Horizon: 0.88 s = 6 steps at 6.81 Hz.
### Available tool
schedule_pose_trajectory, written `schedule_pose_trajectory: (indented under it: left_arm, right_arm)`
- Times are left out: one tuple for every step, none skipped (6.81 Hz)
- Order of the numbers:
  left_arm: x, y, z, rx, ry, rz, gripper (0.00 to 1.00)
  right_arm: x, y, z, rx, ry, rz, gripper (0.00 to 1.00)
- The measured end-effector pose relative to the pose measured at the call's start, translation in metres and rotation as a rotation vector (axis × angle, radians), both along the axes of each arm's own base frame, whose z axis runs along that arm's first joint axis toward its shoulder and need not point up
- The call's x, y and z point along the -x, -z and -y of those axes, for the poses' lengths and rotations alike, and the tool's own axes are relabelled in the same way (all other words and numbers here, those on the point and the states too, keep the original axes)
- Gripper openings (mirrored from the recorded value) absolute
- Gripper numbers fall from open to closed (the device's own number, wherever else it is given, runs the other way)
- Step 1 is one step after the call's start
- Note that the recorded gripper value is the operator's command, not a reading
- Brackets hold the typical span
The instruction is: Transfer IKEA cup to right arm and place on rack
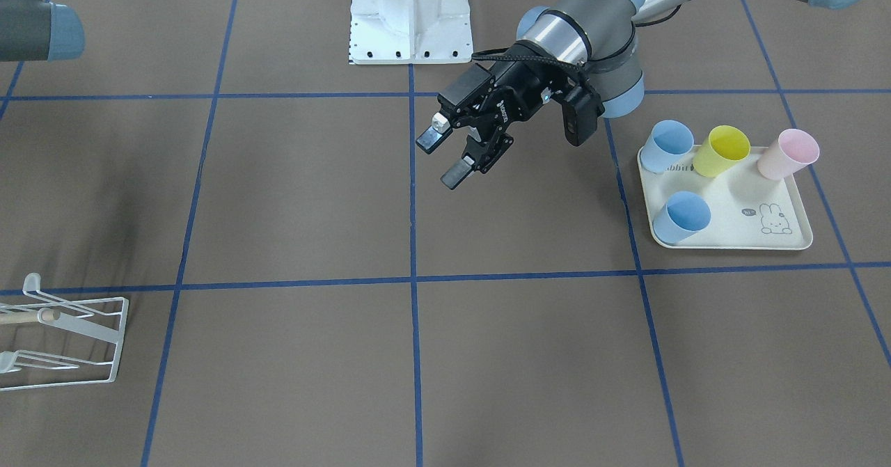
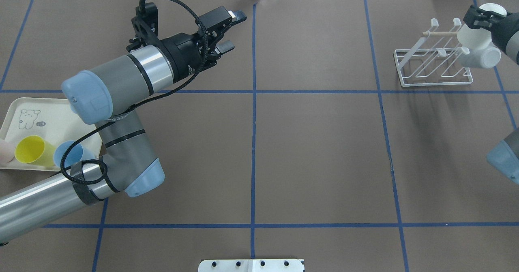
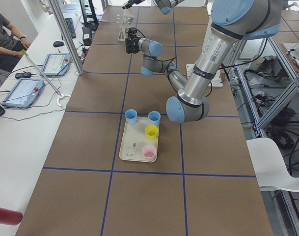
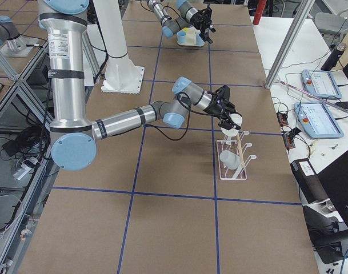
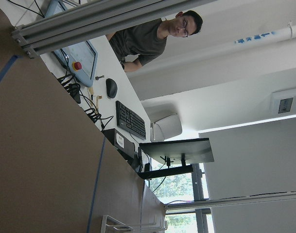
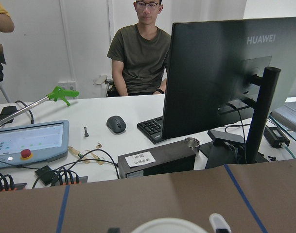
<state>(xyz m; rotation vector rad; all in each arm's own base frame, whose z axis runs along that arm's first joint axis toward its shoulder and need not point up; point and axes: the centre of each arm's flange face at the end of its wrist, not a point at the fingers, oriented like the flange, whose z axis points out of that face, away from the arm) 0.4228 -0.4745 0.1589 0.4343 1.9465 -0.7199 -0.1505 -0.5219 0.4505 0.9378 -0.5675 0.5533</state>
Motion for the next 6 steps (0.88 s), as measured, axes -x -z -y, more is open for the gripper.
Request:
schedule_pose_trajectory:
  left_arm:
    - [0.000,-0.001,0.000,0.000,-0.001,0.000,1.00]
    - [0.000,-0.001,-0.001,0.000,-0.001,0.000,1.00]
    - [-0.001,-0.001,-0.001,0.000,-0.002,0.000,1.00]
    - [-0.001,-0.001,-0.002,0.000,-0.003,0.000,1.00]
    - [-0.002,-0.001,-0.002,0.000,-0.004,0.000,1.00]
    - [-0.002,-0.001,-0.002,0.000,-0.004,0.000,1.00]
  right_arm:
    - [0.002,-0.008,0.001,0.013,0.002,-0.009,0.00]
    - [0.004,-0.016,0.003,0.024,0.005,-0.016,0.00]
    - [0.006,-0.024,0.005,0.037,0.006,-0.024,0.00]
    - [0.008,-0.031,0.007,0.048,0.007,-0.029,0.00]
    - [0.010,-0.037,0.009,0.057,0.007,-0.031,0.00]
    - [0.012,-0.042,0.010,0.065,0.007,-0.032,0.00]
